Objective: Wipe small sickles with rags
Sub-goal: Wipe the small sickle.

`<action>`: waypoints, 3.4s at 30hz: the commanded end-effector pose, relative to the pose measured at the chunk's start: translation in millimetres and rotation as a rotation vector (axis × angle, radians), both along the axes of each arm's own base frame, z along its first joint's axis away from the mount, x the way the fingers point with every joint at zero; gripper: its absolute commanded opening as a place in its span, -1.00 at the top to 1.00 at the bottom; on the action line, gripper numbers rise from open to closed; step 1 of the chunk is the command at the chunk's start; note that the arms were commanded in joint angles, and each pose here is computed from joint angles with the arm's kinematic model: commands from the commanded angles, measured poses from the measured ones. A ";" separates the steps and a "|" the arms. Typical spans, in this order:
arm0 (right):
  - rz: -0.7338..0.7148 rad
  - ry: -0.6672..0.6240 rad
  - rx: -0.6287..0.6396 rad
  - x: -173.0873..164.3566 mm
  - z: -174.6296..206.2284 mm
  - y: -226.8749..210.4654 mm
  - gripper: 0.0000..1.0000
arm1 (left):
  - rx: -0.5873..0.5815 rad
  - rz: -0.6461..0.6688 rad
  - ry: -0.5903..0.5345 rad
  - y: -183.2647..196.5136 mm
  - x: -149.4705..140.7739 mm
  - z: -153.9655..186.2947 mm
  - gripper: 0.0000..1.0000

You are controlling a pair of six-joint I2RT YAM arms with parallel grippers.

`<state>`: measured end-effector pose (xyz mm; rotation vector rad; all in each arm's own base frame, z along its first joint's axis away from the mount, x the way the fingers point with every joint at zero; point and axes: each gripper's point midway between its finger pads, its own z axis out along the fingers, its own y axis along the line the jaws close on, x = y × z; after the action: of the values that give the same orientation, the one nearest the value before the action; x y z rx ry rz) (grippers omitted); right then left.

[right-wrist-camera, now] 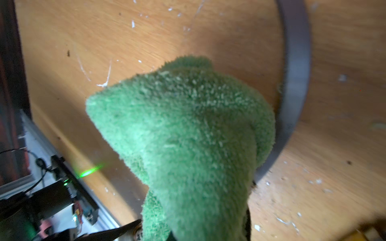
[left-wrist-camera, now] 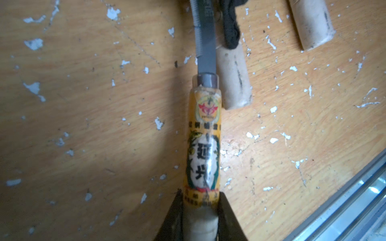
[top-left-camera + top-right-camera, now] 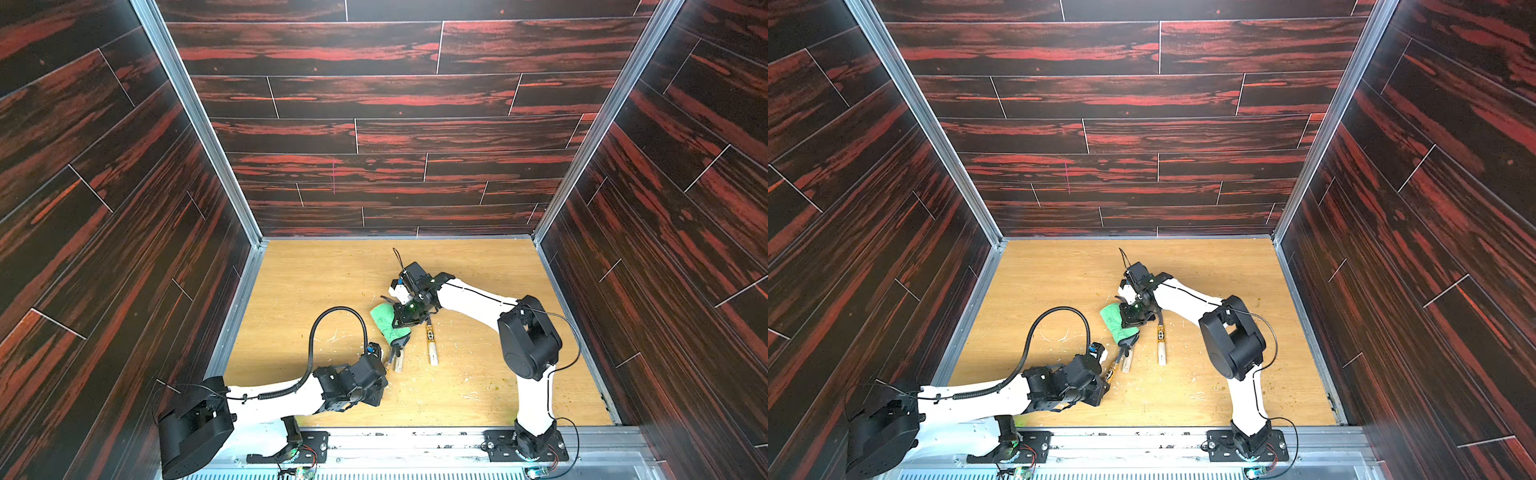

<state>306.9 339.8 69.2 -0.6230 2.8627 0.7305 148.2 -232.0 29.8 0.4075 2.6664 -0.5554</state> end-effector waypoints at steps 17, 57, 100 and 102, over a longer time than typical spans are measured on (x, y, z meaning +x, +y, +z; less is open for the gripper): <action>-0.202 -0.053 0.106 61.0 20.7 -0.9 1.00 | 0.044 0.209 -0.079 66.0 -0.5 19.7 0.90; -0.028 0.276 0.002 -32.0 -83.1 40.7 1.00 | -0.014 0.135 -0.001 28.7 -1.7 -12.2 0.96; -0.077 0.123 0.459 94.0 64.7 66.9 1.00 | -0.006 0.145 -0.021 22.4 3.5 1.6 1.00; -0.078 0.083 0.450 89.9 77.6 56.3 1.00 | -0.014 0.152 -0.036 20.7 7.0 6.4 1.00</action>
<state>392.5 401.0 77.4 -0.3301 2.8154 1.3366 148.2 -210.0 26.7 0.2158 2.6554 -0.5408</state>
